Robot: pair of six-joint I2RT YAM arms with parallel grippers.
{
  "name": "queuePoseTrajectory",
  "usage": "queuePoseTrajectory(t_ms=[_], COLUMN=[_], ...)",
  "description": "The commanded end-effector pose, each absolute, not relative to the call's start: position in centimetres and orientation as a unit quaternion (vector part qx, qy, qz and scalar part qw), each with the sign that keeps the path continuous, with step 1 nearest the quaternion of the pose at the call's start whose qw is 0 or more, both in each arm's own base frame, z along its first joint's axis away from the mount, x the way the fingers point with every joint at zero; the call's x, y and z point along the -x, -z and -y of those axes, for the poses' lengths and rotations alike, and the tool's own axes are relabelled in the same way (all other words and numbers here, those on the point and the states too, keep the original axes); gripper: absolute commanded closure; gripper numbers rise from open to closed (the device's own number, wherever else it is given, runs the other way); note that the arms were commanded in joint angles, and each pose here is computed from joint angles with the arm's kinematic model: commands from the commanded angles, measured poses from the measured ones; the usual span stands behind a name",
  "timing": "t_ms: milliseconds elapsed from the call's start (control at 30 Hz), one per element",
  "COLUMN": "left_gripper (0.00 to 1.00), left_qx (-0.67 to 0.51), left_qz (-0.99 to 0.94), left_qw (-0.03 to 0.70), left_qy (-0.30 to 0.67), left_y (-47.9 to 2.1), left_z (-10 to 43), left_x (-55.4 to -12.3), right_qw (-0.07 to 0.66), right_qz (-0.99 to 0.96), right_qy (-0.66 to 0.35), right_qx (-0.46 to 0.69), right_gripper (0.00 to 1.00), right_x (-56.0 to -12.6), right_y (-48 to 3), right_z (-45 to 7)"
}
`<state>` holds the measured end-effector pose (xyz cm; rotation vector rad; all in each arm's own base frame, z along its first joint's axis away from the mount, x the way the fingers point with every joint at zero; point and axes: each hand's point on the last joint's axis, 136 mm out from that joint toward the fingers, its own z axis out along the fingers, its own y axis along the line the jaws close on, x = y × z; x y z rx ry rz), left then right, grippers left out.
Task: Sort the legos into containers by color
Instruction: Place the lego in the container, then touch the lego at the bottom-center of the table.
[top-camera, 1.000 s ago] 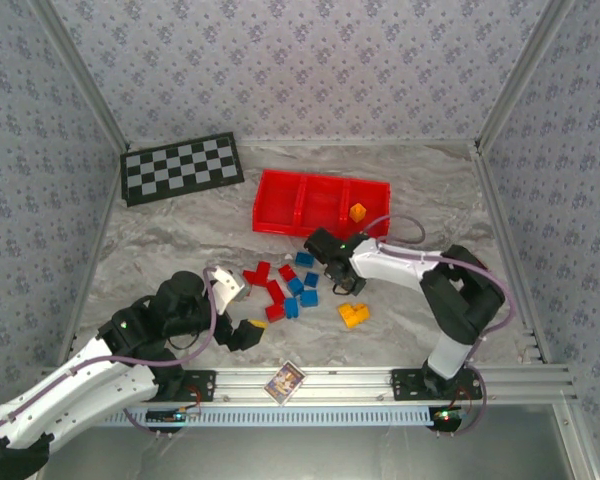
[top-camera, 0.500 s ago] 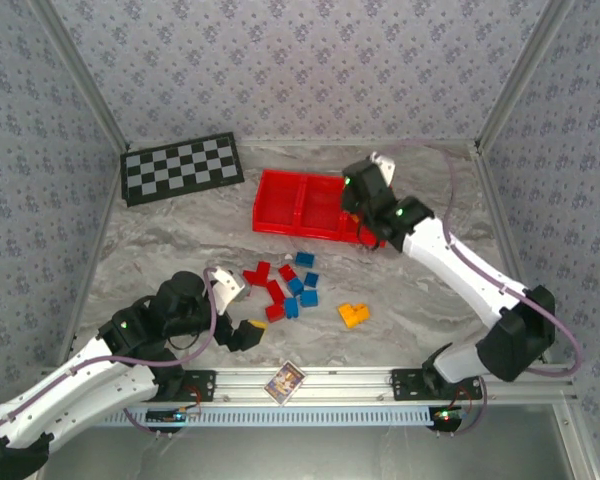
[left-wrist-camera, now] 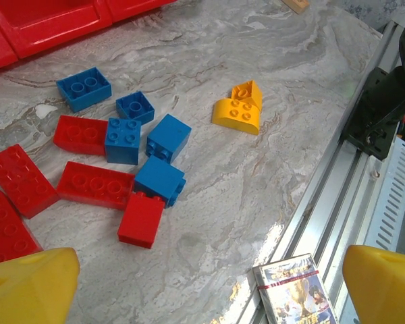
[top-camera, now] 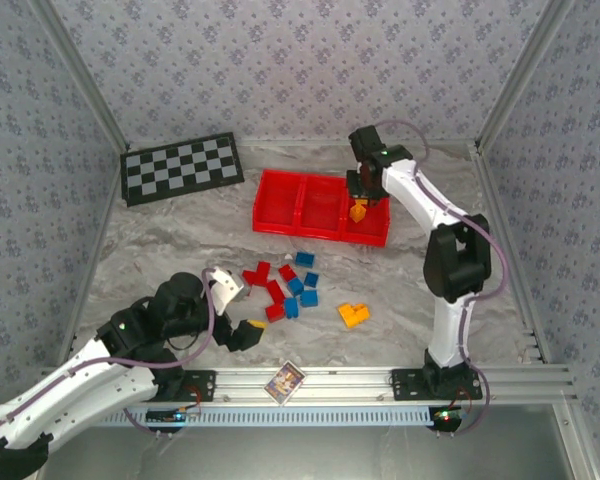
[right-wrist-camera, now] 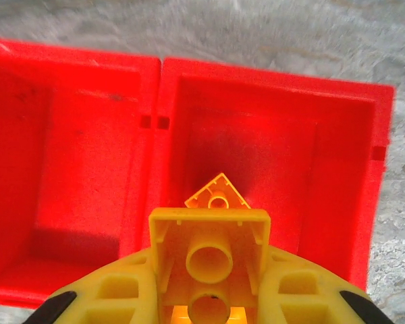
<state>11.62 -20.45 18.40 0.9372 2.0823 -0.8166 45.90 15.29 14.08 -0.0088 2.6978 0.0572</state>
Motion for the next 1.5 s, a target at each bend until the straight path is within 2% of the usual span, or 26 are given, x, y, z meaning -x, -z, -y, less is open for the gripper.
queuePoseTrajectory(t_ms=[0, 267, 667, 800, 900, 1067, 1233, 1467], left_gripper=[0.00, 0.00, 0.00, 0.00, 0.00, 0.00, 0.00, 0.00], left_qx=[-0.366, -0.369, -0.367, -0.371, -0.369, -0.355, -0.355, -0.354], left_qz=[-0.799, -0.798, -0.803, -0.803, -0.805, -0.814, -0.807, -0.804], left_qw=[0.360, 0.358, 0.356, 0.355, 0.357, 0.370, 0.381, 0.385], left_qy=[0.314, 0.315, 0.307, 0.303, 0.297, 0.272, 0.279, 0.283], left_y=[-18.7, -18.6, -18.3, -18.2, -18.2, -18.1, -18.6, -18.8], left_z=[20.5, 20.6, 20.5, 20.5, 20.4, 19.6, 19.5, 19.5], left_x=[-11.6, -11.5, -11.7, -11.7, -11.9, -12.7, -12.6, -12.5], right_qw=[0.175, 0.146, 0.139, 0.148, 0.153, 0.169, 0.160, 0.119], right_qz=[-0.984, -0.988, -0.989, -0.988, -0.987, -0.985, -0.985, -0.988], right_qy=[0.019, 0.051, 0.055, 0.048, 0.038, -0.010, -0.063, -0.084], right_qx=[0.031, 0.012, 0.006, -0.002, -0.010, -0.020, -0.027, -0.048], right_gripper=[0.91, 0.86, 0.51, 0.42, 0.39, 0.31, 0.25, 0.25], right_x=[-45.3, -45.4, -44.7, -44.4, -43.7, -40.9, -35.8, -27.2], right_y=[-12.9, -10.7, -11.0, -12.2, -13.3, -15.1, -15.7, -14.4], right_z=[-13.9, -11.4, -10.7, -10.8, -10.9, -12.4, -13.5, -13.8])
